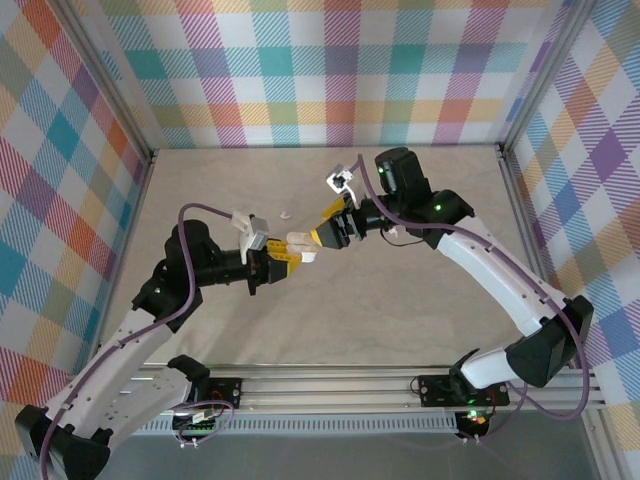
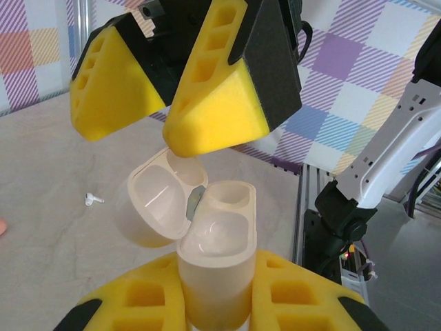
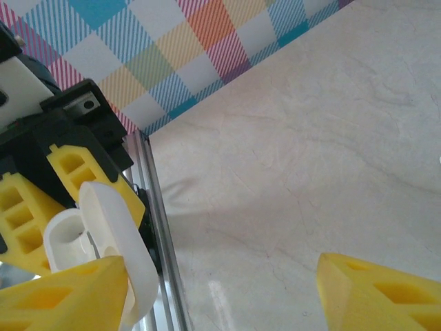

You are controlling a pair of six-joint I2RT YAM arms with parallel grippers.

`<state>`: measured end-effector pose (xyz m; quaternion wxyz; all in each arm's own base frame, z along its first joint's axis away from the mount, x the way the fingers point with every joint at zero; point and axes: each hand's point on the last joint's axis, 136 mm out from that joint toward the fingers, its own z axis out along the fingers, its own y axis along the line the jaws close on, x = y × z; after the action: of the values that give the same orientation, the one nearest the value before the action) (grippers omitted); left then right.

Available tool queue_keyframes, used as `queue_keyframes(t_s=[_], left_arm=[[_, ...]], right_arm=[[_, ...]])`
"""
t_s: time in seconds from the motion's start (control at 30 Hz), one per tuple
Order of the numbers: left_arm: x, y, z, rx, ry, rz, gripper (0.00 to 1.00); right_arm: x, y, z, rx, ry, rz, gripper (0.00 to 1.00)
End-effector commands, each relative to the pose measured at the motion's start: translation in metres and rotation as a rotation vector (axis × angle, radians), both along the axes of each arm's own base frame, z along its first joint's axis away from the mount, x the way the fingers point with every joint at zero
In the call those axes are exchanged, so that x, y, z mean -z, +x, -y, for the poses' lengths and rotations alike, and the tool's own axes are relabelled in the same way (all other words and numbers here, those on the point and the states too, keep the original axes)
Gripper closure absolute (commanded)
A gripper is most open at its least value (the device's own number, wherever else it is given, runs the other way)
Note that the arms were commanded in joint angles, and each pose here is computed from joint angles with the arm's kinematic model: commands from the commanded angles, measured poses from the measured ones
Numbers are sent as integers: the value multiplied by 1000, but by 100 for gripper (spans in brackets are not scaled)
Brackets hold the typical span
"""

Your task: Insert the wireless bluetooth earbuds into the charging case

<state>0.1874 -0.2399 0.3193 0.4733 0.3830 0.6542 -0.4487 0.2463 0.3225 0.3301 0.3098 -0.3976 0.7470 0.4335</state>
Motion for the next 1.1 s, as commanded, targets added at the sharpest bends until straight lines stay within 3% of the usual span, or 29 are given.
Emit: queue_keyframes(t_s=[0.0, 0.27, 0.47, 0.6, 0.7, 0.9, 1.07], left_arm=[[-1, -8, 0, 18, -16, 5, 100], [10, 0, -9, -73, 11, -9, 100], [14, 1, -13, -99, 17, -13, 100], [14, 1, -13, -102, 18, -14, 100], [15, 1, -13, -100, 20, -11, 100], [18, 2, -11, -93, 25, -20, 100], [22, 6, -9, -91, 27, -32, 100]], right_arm=[[-17, 7, 6, 45, 46, 46, 28], [-33, 15, 16, 94, 103, 12, 28], [-20, 47, 39, 274, 67, -41, 29], [26, 90, 80, 546, -9, -235, 27], [70, 109, 105, 663, -65, -395, 31], [154, 131, 139, 766, -313, -495, 33], [214, 143, 152, 742, -503, -601, 39]])
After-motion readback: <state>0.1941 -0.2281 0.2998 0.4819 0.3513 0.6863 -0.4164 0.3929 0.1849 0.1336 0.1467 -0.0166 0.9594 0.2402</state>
